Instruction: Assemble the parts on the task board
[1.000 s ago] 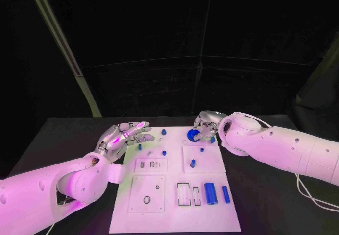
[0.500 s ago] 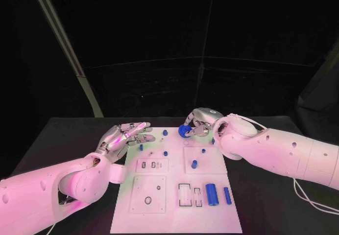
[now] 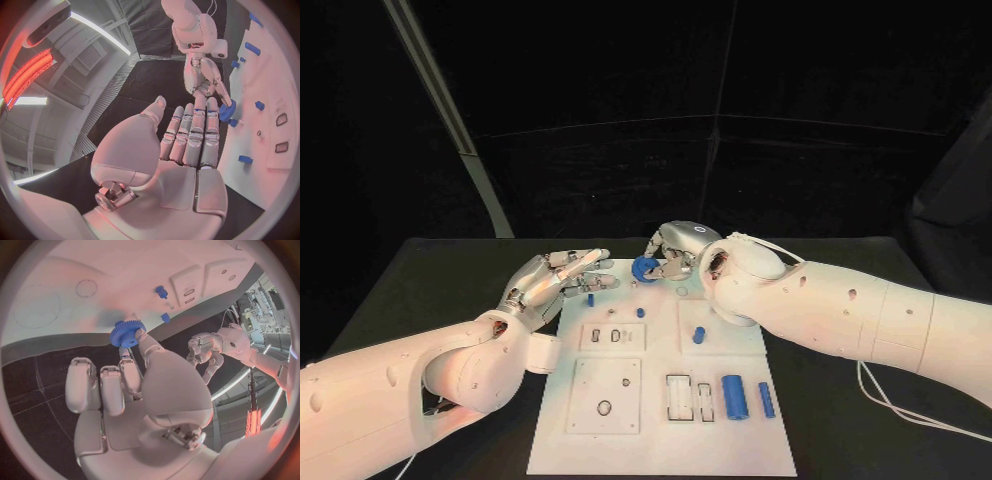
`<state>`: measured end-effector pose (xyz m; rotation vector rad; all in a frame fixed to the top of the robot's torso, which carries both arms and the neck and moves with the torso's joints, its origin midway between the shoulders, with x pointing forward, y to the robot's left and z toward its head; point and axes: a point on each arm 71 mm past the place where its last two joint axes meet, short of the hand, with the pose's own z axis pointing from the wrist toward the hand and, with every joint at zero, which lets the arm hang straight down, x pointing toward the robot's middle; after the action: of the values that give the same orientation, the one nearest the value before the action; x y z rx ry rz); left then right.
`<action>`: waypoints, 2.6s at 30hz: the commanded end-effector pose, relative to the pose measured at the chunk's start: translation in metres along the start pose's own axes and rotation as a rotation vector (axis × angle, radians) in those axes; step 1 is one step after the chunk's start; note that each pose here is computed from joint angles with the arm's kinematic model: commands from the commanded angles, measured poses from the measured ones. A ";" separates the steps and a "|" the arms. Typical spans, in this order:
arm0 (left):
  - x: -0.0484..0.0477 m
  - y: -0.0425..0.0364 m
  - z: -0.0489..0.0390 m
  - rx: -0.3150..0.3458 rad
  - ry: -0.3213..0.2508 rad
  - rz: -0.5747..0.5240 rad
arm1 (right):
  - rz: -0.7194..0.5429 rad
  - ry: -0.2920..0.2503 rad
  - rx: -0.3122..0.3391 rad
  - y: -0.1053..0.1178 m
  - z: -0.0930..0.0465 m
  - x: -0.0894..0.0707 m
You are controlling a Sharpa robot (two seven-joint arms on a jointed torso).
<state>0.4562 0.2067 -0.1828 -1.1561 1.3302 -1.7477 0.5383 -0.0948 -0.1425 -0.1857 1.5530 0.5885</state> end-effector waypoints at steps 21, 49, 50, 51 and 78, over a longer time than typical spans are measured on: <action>0.0024 -0.0008 0.0010 0.003 0.016 -0.008 | -0.044 0.081 -0.018 0.020 0.012 0.022; 0.0012 -0.0007 0.0010 0.000 0.014 -0.007 | -0.041 0.100 -0.001 0.016 0.011 0.024; 0.0012 -0.0007 0.0009 0.000 0.014 -0.006 | -0.040 0.104 0.000 0.016 0.011 0.024; 0.0012 -0.0007 0.0009 0.000 0.014 -0.007 | -0.039 0.110 -0.001 0.016 0.011 0.024; 0.0001 -0.0010 0.0005 -0.001 0.011 -0.005 | 0.002 0.089 -0.004 0.006 0.004 0.020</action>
<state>0.4568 0.2075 -0.1832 -1.1587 1.3340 -1.7443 0.5382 -0.0821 -0.1654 -0.2340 1.6964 0.5562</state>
